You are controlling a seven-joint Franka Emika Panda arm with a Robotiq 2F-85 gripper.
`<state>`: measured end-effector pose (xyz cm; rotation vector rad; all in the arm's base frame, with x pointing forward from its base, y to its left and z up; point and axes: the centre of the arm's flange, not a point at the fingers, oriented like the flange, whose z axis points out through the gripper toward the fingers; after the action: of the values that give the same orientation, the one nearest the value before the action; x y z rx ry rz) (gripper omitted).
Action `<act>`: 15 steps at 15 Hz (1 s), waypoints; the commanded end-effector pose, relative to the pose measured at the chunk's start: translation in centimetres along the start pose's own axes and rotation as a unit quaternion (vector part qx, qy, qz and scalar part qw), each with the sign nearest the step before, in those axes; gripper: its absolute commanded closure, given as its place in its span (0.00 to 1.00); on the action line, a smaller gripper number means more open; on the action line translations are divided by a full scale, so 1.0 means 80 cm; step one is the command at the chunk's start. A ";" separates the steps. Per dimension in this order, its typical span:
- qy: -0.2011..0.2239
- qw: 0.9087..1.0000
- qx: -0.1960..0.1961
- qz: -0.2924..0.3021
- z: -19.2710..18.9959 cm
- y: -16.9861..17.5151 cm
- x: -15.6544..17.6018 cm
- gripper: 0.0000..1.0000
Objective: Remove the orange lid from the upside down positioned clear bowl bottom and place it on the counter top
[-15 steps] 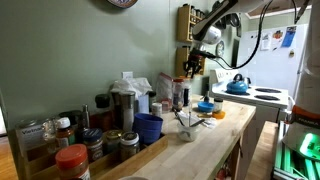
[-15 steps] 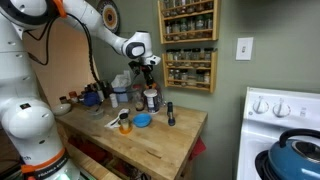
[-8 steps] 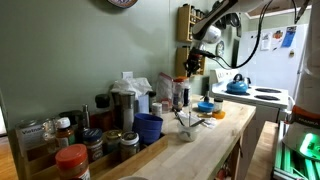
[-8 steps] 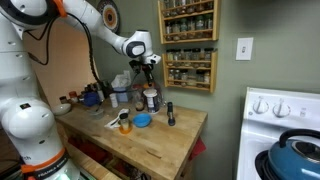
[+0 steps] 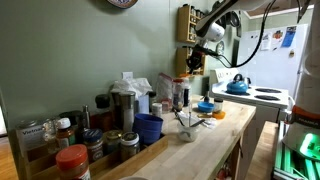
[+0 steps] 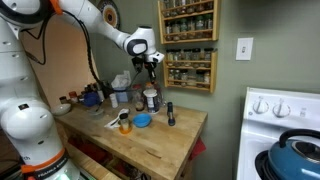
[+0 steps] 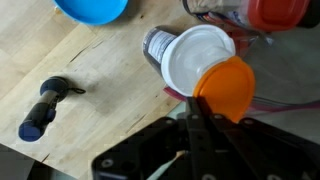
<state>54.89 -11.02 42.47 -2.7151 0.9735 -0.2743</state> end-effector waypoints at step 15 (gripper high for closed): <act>-0.054 0.996 -0.071 -0.008 0.034 0.194 -0.042 0.97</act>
<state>43.75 -19.98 35.08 -2.8333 0.9781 -0.0621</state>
